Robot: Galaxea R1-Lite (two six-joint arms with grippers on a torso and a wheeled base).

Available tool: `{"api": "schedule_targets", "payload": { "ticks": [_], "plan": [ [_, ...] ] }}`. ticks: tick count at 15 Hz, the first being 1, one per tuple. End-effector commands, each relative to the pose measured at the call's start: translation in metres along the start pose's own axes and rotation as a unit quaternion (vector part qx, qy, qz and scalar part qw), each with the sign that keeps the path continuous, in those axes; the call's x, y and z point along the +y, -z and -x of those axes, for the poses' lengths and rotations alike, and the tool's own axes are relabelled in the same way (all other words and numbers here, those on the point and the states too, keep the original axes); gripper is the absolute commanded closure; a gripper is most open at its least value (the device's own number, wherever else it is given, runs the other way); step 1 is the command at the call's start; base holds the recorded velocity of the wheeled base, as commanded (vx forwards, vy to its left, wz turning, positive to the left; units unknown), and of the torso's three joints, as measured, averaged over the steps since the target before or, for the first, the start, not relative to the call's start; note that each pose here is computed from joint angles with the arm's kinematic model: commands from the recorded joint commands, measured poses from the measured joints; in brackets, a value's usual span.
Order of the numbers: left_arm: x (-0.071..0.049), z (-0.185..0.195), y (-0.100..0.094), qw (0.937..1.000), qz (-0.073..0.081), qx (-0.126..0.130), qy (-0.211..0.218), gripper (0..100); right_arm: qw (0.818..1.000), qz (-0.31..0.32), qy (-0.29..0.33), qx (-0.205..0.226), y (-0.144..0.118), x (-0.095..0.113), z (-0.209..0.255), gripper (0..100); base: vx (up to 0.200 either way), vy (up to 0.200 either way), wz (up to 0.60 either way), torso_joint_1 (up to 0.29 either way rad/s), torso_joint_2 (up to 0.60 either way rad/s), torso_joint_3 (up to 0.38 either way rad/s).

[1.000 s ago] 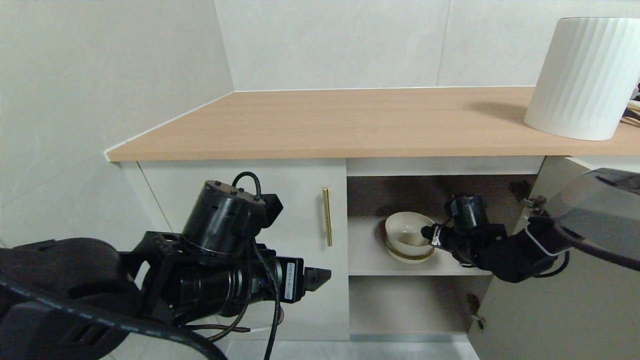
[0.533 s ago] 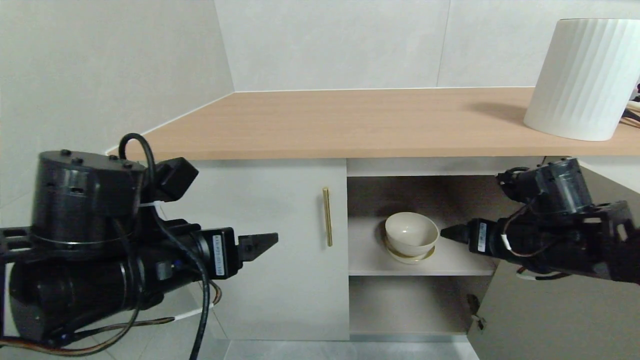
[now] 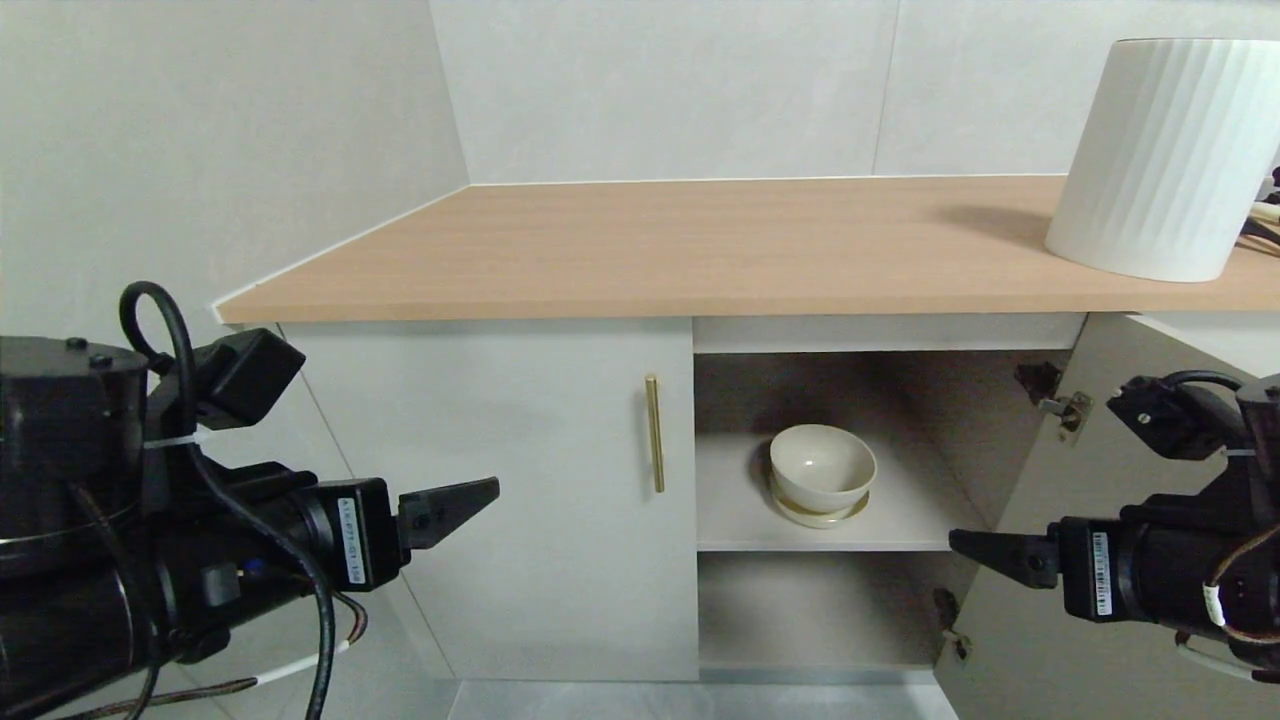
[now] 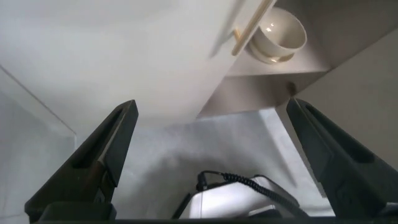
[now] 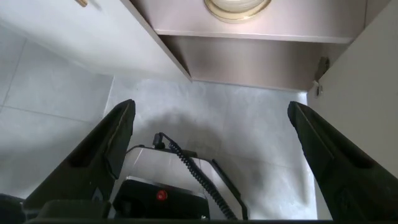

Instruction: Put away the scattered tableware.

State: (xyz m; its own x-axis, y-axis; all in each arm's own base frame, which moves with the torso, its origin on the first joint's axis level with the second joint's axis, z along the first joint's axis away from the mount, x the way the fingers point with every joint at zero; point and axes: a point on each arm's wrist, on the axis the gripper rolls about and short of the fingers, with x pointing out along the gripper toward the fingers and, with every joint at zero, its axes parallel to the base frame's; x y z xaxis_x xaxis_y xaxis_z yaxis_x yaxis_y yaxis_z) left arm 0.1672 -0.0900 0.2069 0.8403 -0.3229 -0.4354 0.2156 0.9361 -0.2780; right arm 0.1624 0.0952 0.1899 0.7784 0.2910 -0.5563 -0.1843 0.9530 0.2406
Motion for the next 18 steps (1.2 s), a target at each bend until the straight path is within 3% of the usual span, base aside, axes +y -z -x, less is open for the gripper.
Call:
{"api": "schedule_targets", "payload": {
  "ticks": [1,16,18],
  "plan": [
    [-0.0026,-0.0067,0.0039,0.9999,-0.004,0.014,0.005,0,1.0,0.001,-0.001,-0.001,0.0021,-0.0013,0.0038,0,-0.2,0.0,0.0,0.007,0.01,-0.002],
    [-0.0036,-0.0116,0.0085,0.9996,-0.008,0.028,0.006,0,1.0,0.006,0.017,0.008,0.0049,-0.0031,0.0052,0,-0.2,0.0,0.0,0.003,0.0,0.002],
    [-0.0035,-0.0117,0.0089,0.9995,-0.008,0.028,0.006,0,1.0,0.006,0.018,0.009,0.0054,-0.0032,0.0047,0,0.0,0.0,0.0,0.0,0.0,0.0]
  ]
}}
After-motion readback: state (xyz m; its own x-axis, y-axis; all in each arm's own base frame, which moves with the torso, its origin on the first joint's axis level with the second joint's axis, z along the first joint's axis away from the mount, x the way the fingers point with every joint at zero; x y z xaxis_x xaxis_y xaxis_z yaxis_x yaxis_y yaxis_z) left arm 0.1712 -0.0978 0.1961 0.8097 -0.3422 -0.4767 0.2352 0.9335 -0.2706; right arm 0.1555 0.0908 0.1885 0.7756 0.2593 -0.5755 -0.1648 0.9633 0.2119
